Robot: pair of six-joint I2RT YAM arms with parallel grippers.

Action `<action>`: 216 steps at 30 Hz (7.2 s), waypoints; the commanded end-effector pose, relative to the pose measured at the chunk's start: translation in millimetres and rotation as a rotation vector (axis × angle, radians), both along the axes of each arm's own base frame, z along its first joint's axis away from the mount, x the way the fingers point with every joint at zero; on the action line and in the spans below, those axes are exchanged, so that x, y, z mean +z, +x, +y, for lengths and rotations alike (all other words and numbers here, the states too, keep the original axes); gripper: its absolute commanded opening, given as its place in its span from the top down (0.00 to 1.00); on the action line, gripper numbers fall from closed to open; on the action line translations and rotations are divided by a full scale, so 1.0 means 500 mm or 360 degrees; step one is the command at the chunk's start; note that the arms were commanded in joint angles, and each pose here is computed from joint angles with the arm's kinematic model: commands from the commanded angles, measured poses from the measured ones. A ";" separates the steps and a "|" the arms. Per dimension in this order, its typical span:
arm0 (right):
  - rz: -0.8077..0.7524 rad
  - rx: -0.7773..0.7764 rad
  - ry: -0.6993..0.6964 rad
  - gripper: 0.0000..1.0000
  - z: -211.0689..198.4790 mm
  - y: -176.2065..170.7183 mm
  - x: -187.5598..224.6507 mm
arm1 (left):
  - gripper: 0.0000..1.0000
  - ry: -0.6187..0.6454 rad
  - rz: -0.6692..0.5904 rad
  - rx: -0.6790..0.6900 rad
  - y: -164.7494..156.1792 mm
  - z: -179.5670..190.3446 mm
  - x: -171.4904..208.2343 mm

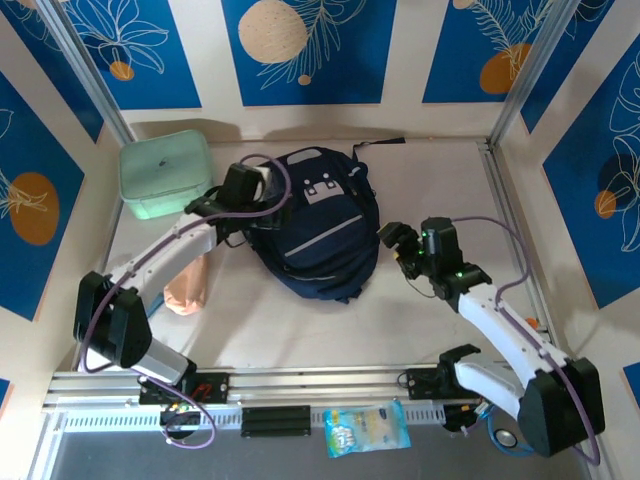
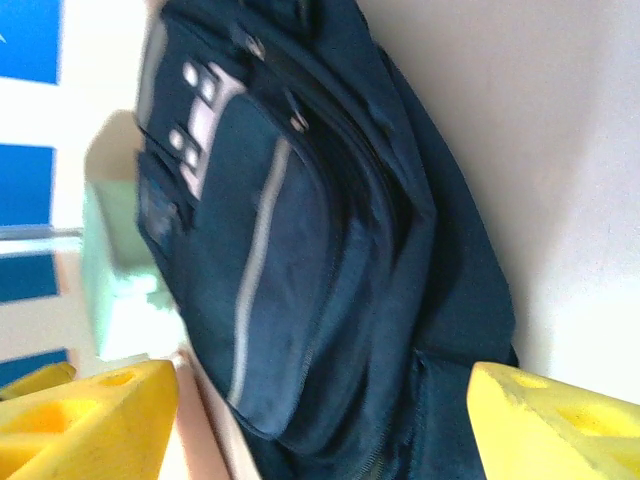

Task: Pack the student bag
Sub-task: Rotate the student bag at the top-center of the table, then zip the student bag at the top-center of the table.

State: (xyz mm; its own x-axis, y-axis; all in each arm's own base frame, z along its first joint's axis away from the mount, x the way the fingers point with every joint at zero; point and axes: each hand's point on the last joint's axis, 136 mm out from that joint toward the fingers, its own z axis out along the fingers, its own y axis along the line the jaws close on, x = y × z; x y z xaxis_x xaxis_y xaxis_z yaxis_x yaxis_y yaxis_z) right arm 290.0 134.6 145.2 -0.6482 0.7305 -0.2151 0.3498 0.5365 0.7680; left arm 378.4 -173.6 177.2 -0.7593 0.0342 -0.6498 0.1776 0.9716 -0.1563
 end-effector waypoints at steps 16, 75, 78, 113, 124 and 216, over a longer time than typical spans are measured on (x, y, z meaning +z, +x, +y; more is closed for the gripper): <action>0.0224 0.0347 0.0087 0.24 0.184 -0.029 -0.051 | 0.39 -0.0733 0.0354 0.0651 0.066 0.150 -0.184; 0.0107 0.0521 -0.0755 0.34 0.010 -0.030 0.046 | 1.00 -0.1001 0.0270 0.0099 -0.032 -0.243 -0.093; 0.0029 0.0670 -0.0767 0.38 0.110 -0.055 0.036 | 1.00 -0.1035 0.0266 0.0089 -0.034 -0.247 -0.072; -0.0024 0.0545 -0.1055 0.64 0.275 0.091 -0.085 | 1.00 -0.1334 0.0341 -0.0128 -0.062 -0.303 0.003; -0.0024 0.0481 -0.1131 0.76 0.257 0.104 -0.084 | 1.00 -0.1304 0.0319 -0.0059 -0.056 -0.287 -0.005; 0.0007 0.1218 -0.0541 1.00 0.446 -0.004 -0.103 | 0.36 -0.1174 0.0520 0.0413 -0.076 -0.065 -0.170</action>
